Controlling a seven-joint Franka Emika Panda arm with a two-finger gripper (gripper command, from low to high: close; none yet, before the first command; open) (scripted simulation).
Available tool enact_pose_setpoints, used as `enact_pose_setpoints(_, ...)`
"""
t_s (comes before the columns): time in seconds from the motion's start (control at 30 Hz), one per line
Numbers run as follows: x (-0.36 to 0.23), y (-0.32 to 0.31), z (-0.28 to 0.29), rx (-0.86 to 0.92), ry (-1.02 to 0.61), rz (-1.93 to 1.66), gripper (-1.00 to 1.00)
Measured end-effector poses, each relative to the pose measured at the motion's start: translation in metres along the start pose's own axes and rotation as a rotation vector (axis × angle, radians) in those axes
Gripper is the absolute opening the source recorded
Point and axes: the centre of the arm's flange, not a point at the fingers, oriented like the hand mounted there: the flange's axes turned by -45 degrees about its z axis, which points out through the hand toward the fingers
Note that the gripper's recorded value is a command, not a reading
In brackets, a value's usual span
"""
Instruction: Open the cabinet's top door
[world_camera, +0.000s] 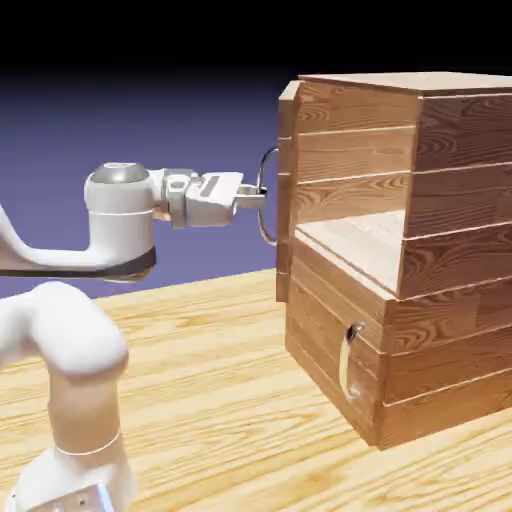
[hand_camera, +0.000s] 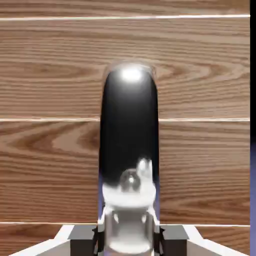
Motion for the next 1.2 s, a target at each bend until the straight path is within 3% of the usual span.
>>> enact_pose_setpoints(0.5,0.000,-0.057,-0.089,-0.297,0.000,0.000,-1.00)
enact_pose_setpoints(1.2,0.000,-0.213,-0.194,-0.826,-0.001,0.000,-1.00)
